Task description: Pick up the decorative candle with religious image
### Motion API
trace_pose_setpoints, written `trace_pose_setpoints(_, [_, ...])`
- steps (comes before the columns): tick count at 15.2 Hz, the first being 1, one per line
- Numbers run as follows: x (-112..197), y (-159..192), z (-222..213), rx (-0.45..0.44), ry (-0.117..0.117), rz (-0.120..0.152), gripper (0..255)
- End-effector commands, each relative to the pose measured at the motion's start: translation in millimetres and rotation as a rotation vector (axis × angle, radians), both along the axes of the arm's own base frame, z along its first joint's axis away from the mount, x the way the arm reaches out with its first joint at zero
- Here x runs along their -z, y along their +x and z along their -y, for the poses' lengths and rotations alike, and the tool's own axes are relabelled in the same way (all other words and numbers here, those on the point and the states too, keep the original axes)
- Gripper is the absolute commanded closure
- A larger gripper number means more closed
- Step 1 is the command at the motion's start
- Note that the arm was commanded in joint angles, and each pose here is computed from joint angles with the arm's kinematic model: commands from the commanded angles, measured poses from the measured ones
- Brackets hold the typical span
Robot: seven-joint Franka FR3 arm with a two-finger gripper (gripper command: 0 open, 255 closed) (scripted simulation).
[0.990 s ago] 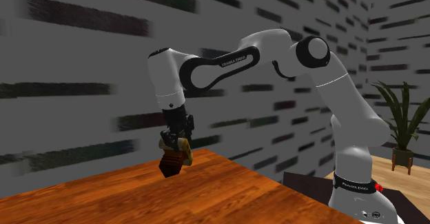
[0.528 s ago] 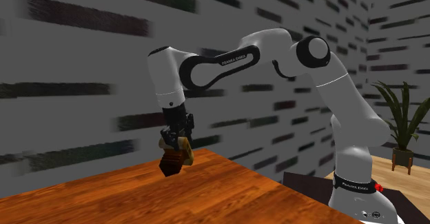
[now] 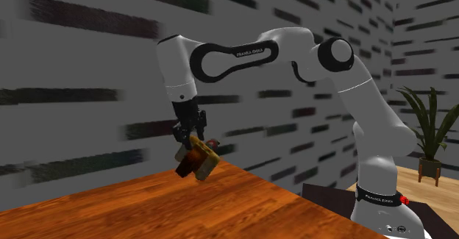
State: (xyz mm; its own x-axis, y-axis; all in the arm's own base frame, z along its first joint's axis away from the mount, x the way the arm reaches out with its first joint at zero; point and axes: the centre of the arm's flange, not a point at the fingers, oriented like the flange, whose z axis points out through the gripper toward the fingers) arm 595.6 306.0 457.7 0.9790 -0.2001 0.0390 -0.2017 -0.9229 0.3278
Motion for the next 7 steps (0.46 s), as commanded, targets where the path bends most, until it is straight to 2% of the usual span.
trace_pose_setpoints(1, [-11.9, -0.7, 0.4, 0.000, 0.000, 0.001, 255])
trace_pose_setpoints(5, [-33.0, -0.7, 0.4, 0.000, 0.000, 0.001, 255])
trace_pose_setpoints(7, [-33.8, -0.7, 0.4, 0.000, 0.000, 0.001, 255])
